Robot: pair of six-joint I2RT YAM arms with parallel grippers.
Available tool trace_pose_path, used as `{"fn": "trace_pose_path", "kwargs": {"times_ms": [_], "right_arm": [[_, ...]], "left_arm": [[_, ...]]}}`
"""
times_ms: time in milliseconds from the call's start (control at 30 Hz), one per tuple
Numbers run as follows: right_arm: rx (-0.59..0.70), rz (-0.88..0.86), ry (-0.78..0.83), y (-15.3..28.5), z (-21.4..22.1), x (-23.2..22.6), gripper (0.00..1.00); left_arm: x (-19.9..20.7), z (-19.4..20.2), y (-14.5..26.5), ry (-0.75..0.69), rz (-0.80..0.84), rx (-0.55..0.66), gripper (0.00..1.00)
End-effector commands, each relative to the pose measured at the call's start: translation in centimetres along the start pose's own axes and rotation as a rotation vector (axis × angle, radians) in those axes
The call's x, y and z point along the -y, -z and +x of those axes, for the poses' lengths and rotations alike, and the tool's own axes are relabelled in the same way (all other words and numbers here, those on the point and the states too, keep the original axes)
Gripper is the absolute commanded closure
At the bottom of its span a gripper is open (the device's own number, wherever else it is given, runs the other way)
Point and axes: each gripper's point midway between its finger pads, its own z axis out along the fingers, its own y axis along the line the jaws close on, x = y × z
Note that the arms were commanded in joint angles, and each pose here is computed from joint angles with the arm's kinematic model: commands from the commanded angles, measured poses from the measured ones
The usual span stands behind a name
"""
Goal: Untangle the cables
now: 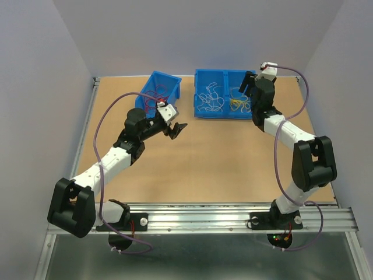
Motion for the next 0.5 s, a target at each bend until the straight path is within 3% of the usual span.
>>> {"fn": "trace_pose_path", "kwargs": {"times_ms": [0,167,333,367,467], "right_arm": [[0.144,-0.041,-0.059,1.6,-7.3,-0.7,0.24],[0.156,-0.063,-0.06,4.6,-8.1,0.2,0.21],[0.128,-0.165,-0.053,8.7,-7.1,0.1,0.04],[0.164,-0.183,-0.071,10.2,-8.6,0.3,0.01],[0.171,-0.244,-0.096,12.9,-8.1,0.3,0.0]], "left_arm": [[-0.5,-2.1,0.2,-0.049,-0.023,0.062,0.14],[-0.9,-2.3,0.4,-0.053,-0.05,0.061,0.14],[-3.5,-2.1,0.6,-0.024,-0.196,0.05,0.13],[-4.0,-2.1,0.8,-0.008,-0.226,0.05,0.13],[-5.2,-2.7,1.5,0.007,-0.309,0.061,0.13]]}}
